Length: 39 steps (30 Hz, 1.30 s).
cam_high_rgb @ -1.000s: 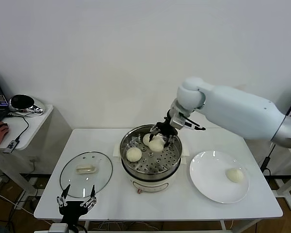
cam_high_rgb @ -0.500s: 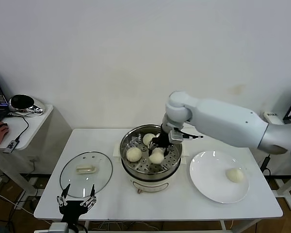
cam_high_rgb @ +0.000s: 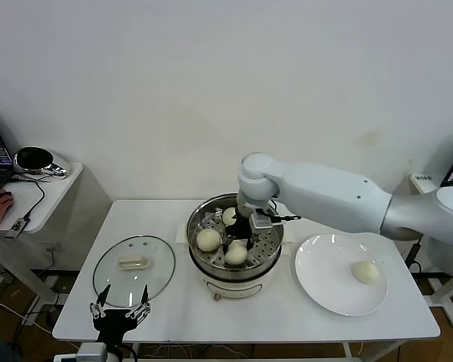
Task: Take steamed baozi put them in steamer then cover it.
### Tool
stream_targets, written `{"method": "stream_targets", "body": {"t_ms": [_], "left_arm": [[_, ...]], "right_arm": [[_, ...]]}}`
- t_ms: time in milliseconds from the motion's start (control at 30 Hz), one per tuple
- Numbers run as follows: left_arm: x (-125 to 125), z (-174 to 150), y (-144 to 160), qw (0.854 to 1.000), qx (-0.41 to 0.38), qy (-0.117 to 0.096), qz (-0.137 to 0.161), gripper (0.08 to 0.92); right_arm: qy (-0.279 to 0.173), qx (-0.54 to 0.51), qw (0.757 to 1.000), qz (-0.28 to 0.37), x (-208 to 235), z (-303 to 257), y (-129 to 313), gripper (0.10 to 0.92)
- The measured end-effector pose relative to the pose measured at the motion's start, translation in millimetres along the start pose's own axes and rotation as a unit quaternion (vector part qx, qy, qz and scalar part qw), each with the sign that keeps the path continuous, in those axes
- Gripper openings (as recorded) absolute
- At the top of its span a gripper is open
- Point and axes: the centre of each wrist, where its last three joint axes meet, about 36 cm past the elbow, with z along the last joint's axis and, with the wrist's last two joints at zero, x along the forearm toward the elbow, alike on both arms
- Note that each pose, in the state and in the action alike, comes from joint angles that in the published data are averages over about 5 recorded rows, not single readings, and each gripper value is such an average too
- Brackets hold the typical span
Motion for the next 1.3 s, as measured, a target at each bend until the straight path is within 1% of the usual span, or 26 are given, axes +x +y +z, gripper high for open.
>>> {"method": "stream_targets", "body": {"t_ms": [267,333,467,533,600,733,867,967,1067,1200,1300], "left_arm": [[0,0,0,1.0,0.001,0.0,0.001,0.823],[0,0,0,1.0,0.001,0.0,0.001,0.823],[-1,0,1,1.0,0.001,0.0,0.0,0.823],[-2,0,1,1.0,0.001,-0.001,0.0,0.823],[-2,0,2,1.0,0.001,-0.001,0.001,0.823],[-3,0,4,1.0,0.003,-0.001,0.0,0.823],[-3,-3,5,1.0,0.003,-0.004,0.002,0.823],[-3,-5,5,1.0,0.003,-0.007,0.006,0.823],[-3,-6,4,1.0,0.002,-0.008,0.011,0.823],[-3,-6,3,1.0,0.0,-0.008,0.018,0.823],[-4,-5,2,1.0,0.001,-0.006,0.021,0.823]], "right_arm": [[-0.009,0.011,1.0,-0.004,-9,-3,-7,0.624],[-0.01,0.012,1.0,-0.002,-9,-3,-6,0.649],[-0.004,0.007,1.0,0.003,-1,-2,-4,0.751],[0.004,0.0,1.0,0.008,8,-1,-3,0.795],[0.014,-0.013,1.0,0.015,20,0,-2,0.815],[0.047,-0.06,0.997,0.033,58,5,1,0.822],[0.085,-0.137,0.986,0.051,100,8,16,0.823],[0.104,-0.218,0.968,0.067,124,7,37,0.823],[0.116,-0.316,0.938,0.079,141,3,64,0.823],[0.132,-0.444,0.882,0.082,156,-5,106,0.823],[0.14,-0.522,0.837,0.083,157,-12,141,0.823]]}}
